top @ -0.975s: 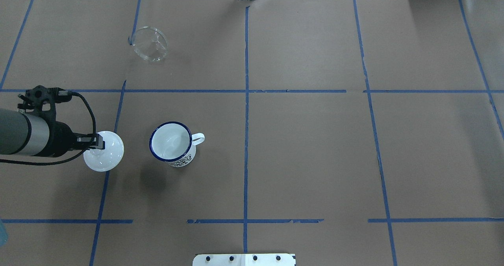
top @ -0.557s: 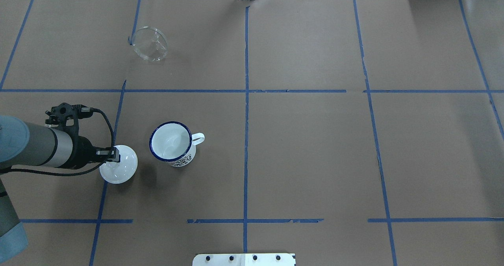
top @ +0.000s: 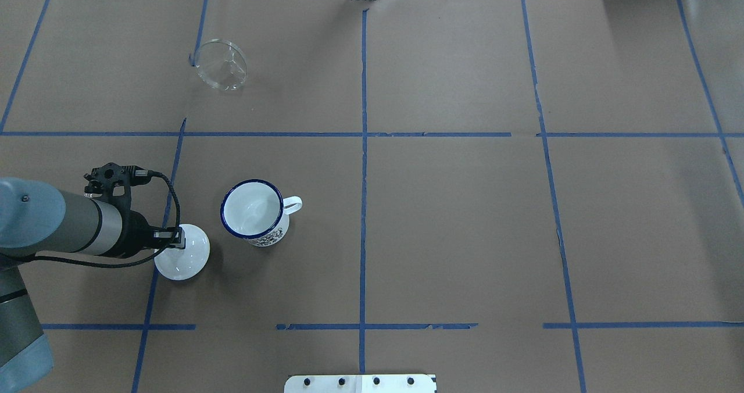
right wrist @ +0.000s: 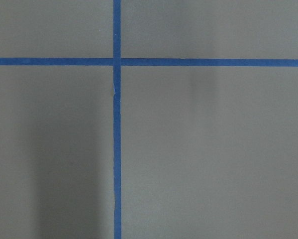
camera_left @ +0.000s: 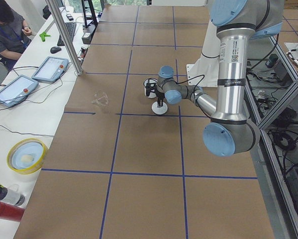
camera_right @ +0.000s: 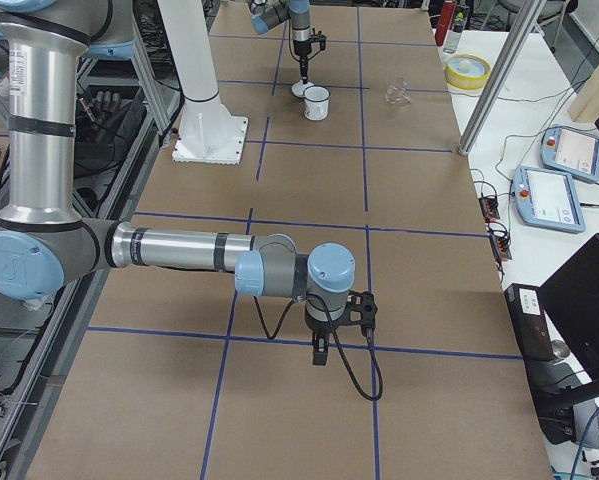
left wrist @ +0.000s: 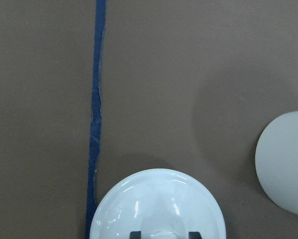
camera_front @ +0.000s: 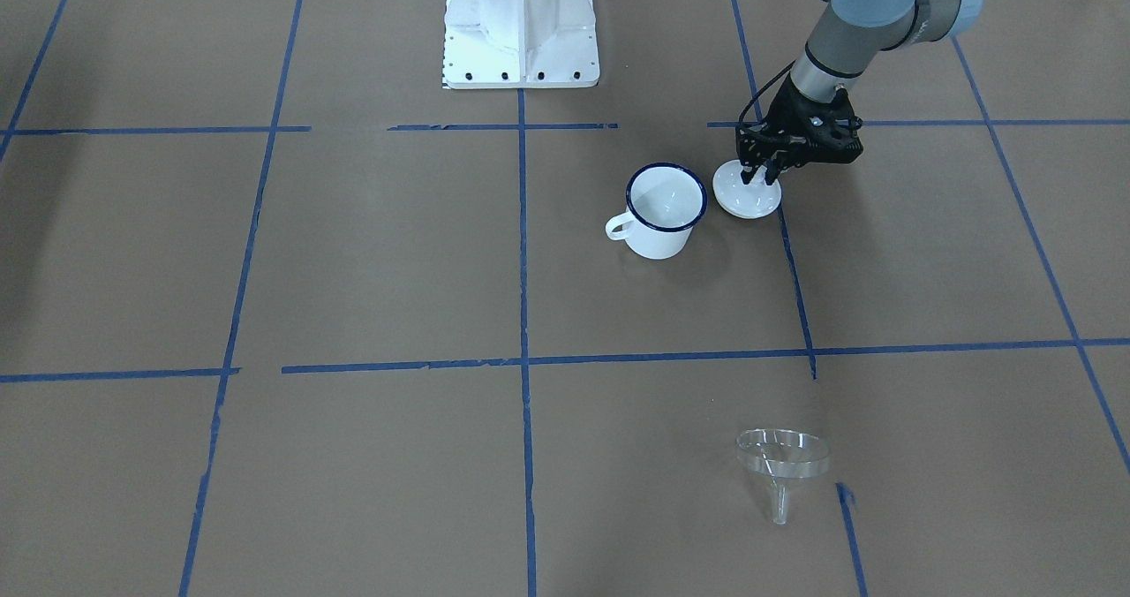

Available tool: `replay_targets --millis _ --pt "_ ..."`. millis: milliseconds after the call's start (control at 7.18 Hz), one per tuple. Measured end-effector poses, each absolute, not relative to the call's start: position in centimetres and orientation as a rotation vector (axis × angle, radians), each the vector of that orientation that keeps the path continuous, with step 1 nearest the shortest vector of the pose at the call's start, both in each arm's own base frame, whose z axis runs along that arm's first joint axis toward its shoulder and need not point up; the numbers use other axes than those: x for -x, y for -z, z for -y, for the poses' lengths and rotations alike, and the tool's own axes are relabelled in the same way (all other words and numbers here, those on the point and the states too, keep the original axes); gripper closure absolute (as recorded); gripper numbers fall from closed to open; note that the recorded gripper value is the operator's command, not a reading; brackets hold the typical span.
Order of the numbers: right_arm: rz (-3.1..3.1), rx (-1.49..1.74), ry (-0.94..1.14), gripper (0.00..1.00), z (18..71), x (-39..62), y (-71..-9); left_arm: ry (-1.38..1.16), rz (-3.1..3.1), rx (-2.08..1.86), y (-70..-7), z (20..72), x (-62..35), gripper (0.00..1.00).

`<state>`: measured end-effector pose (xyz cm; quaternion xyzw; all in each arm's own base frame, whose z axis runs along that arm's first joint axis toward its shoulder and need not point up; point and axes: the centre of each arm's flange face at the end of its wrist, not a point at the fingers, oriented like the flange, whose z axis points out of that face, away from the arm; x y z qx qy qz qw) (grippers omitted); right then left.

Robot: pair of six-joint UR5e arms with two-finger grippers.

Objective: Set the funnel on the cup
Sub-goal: 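Release the funnel and move the left gripper to the glass bowl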

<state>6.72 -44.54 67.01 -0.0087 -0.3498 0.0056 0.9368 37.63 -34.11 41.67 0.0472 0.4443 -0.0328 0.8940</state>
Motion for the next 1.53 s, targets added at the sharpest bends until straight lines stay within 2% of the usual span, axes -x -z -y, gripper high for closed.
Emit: replay_targets --millis 139,278,418,975,1532 --pt "0.715 0.018 -0.011 0.0 44.5 -6.7 -67.0 0.068 -0.92 -0.097 -41.8 34.1 -37.7 0.67" --pt "0.715 0.018 -0.011 0.0 44.5 -6.7 -67.0 0.067 -0.919 -0.097 -41.8 34.1 -37.8 0.4" --pt "0.715 0.018 -0.011 0.0 44.5 -6.7 -67.0 0.067 -0.92 -0.098 -41.7 34.2 -37.9 0.0" --pt "0.715 0.018 -0.011 0.0 44.5 -6.7 -67.0 0.123 -0.951 -0.143 -39.8 36.3 -35.7 0.0" --pt "0.715 0.018 -0.011 0.0 44.5 -6.7 -67.0 0.685 -1.08 -0.172 -33.6 46.1 -29.3 0.0"
